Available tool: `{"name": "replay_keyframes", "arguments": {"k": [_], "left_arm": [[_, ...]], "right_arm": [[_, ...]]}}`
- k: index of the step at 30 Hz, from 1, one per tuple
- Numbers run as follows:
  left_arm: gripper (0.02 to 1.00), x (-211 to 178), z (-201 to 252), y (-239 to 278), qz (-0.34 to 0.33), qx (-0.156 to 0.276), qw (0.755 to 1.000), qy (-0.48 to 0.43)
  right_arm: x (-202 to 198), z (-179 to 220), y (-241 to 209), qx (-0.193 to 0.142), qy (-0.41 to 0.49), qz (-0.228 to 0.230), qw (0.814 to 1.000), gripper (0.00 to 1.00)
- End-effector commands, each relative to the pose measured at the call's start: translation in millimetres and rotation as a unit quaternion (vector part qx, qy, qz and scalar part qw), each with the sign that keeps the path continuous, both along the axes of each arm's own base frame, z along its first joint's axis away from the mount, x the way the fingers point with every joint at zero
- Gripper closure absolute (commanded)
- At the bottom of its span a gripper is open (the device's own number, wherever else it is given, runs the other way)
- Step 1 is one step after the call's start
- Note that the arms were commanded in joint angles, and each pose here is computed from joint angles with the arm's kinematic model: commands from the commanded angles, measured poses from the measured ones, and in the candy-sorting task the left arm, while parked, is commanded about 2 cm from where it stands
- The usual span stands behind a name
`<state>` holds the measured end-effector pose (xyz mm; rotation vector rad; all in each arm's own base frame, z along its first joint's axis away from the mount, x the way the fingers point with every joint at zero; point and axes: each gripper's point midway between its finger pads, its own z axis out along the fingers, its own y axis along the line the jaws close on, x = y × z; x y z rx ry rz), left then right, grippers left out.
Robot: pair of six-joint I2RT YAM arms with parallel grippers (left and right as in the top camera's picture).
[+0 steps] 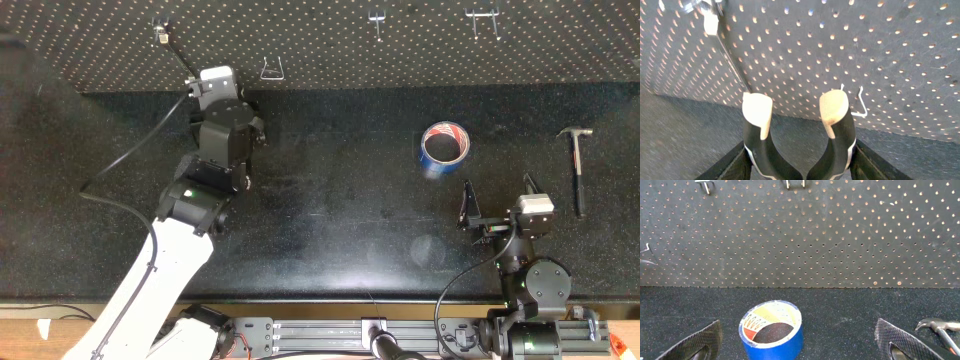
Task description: Place Tools Onto Pegboard
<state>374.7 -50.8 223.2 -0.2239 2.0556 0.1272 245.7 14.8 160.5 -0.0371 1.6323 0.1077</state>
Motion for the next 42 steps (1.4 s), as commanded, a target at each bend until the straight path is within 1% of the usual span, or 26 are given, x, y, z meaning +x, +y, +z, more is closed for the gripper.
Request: {"name": "replay_keyframes", "arguments": {"k": [1,4,7,9,11,13,18,19,22,24,26,30,31,35,37,42], "left_arm": [[0.991,25.7,47.2,1.4,-0.006,0.055,0.994,-0.094],[0.993,33.7,50.6,1.0,-0.004,0.048,0.993,-0.111],[0.991,10.0,59.2,13.5,-0.018,0.023,0.989,-0.144],[0.991,-4.5,65.5,16.3,-0.034,-0.008,0.972,-0.233],[0.991,-10.8,57.8,16.5,-0.031,-0.026,0.952,-0.304],[0.991,-1.8,55.8,12.6,-0.032,-0.029,0.948,-0.314],[0.993,37.1,71.7,-9.7,-0.063,-0.038,0.942,-0.327],[0.991,49.1,76.0,-18.8,-0.079,-0.043,0.94,-0.328],[0.991,68.9,81.3,-41.2,-0.119,-0.052,0.936,-0.328],[0.993,75.2,77.0,-49.9,-0.125,-0.053,0.937,-0.322],[0.991,76.7,65.6,-50.9,-0.128,-0.046,0.944,-0.3],[0.993,78.6,45.4,-42.4,-0.106,-0.026,0.959,-0.261],[0.993,78.5,47.7,-42.1,-0.109,-0.012,0.958,-0.264],[0.993,78.3,53.0,-36.2,-0.091,-0.01,0.957,-0.275],[0.993,78.4,53.0,-35.6,-0.095,0.013,0.957,-0.272],[0.991,78.6,52.4,-31.2,-0.085,0.018,0.959,-0.271]], "right_arm": [[-0.2,-0.9,-1.3,-0.007,-0.001,-0.002,1.0,0.001],[-0.2,-0.9,-1.3,-0.007,-0.001,-0.002,1.0,0.001],[-0.1,-0.8,-1.3,-0.007,-0.001,-0.002,1.0,0.001],[-0.2,-0.9,-1.3,-0.007,-0.001,-0.002,1.0,0.001],[-0.1,-0.8,-1.3,-0.007,-0.001,-0.002,1.0,0.001],[-0.1,-0.8,-1.3,-0.007,-0.001,-0.002,1.0,0.001],[-0.1,-0.8,-1.3,-0.007,-0.001,-0.002,1.0,0.001],[-0.2,-0.9,-1.3,-0.007,-0.001,-0.002,1.0,0.001],[-0.2,-0.9,-1.3,-0.007,-0.001,-0.002,1.0,0.001],[-0.2,-0.9,-1.3,-0.007,-0.001,-0.002,1.0,0.001],[-0.2,-0.9,-1.3,-0.007,-0.001,-0.002,1.0,0.001],[-0.2,-0.9,-1.3,-0.007,-0.001,-0.002,1.0,0.001],[-0.1,-0.8,-1.3,-0.007,-0.001,-0.002,1.0,0.001],[-0.2,-0.9,-1.3,-0.007,-0.001,-0.002,1.0,0.001],[-0.1,-0.8,-1.3,-0.007,-0.001,-0.002,1.0,0.001],[-0.2,-0.9,-1.3,-0.007,-0.001,-0.002,1.0,0.001]]}}
